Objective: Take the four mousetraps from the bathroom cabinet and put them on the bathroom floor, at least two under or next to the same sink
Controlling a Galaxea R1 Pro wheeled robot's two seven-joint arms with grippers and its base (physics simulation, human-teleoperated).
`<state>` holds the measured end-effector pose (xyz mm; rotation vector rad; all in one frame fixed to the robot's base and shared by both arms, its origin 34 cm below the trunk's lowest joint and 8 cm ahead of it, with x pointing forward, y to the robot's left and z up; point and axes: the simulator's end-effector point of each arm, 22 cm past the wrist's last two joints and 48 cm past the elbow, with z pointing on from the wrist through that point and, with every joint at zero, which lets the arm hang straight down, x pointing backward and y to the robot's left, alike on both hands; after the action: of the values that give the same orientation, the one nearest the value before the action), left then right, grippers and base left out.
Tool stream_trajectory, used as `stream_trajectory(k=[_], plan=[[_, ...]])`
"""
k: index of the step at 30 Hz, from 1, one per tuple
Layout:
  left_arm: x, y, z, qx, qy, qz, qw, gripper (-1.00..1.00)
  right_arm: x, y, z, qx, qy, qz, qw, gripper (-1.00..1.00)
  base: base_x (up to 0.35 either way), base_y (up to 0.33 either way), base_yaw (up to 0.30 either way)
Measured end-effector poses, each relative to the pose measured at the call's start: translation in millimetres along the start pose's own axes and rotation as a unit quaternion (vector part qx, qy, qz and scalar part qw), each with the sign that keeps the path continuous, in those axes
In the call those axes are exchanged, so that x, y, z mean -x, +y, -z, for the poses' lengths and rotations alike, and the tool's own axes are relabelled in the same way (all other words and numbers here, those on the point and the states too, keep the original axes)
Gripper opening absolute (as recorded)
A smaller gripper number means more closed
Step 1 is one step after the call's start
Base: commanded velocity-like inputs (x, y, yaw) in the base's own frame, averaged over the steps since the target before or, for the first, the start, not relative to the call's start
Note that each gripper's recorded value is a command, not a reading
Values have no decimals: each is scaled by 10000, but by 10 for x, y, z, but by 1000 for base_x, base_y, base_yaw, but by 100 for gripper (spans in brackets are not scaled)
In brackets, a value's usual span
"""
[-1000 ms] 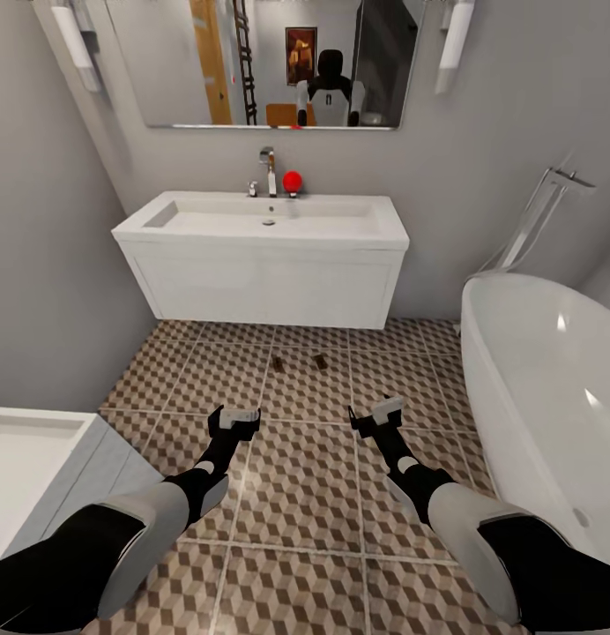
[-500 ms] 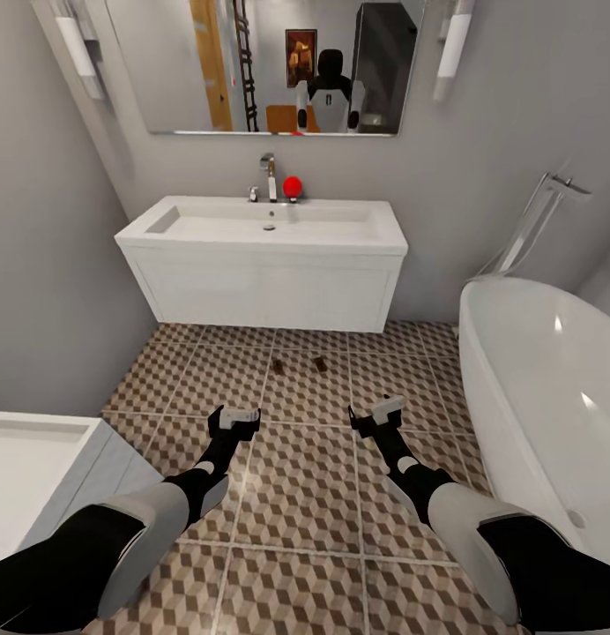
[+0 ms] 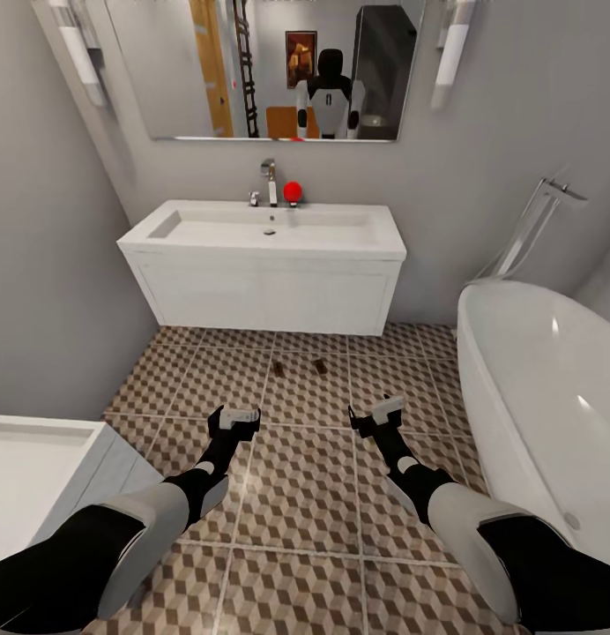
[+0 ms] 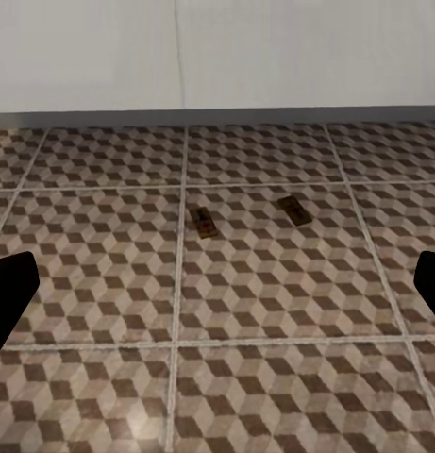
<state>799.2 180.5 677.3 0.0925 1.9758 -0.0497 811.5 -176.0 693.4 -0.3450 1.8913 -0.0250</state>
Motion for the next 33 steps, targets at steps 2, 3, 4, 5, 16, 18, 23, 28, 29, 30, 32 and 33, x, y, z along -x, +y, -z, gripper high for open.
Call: stream_trajectory(k=[2,3,4,5,16,18,23,28,29,30,32,33], plan=[[28,0,13,0,0,0,10000,100,27,-5,11,1,0,1,10000,100,0,0,0],[40,0,19,0,1,0,10000,100,41,-8,17,0,0,0,10000,100,0,0,0],[54,0,26,0,1,0,10000,100,55,-11,22,1,1,0,10000,100,0,0,0],[67,0,32,0,1,0,10000,100,68,-13,28,0,1,0,10000,100,0,0,0],[210,-5,103,-4,3,2,10000,100,211,-41,91,1,3,0,10000,100,0,0,0],[235,-3,116,-2,3,2,10000,100,236,-45,102,1,3,0,10000,100,0,0,0],[296,-9,148,-6,3,3,10000,100,298,-57,131,1,4,-1,10000,100,0,0,0],[354,-10,181,-6,5,4,10000,100,357,-68,160,1,5,-1,10000,100,0,0,0],[366,-10,187,-6,5,4,10000,100,369,-70,166,1,5,-1,10000,100,0,0,0],[377,-10,194,-6,6,4,10000,100,381,-72,172,1,5,-1,10000,100,0,0,0],[401,-11,207,-7,5,4,10000,100,404,-76,184,2,5,0,10000,100,0,0,0],[412,-11,213,-7,5,5,10000,100,415,-78,190,2,5,0,10000,100,0,0,0]])
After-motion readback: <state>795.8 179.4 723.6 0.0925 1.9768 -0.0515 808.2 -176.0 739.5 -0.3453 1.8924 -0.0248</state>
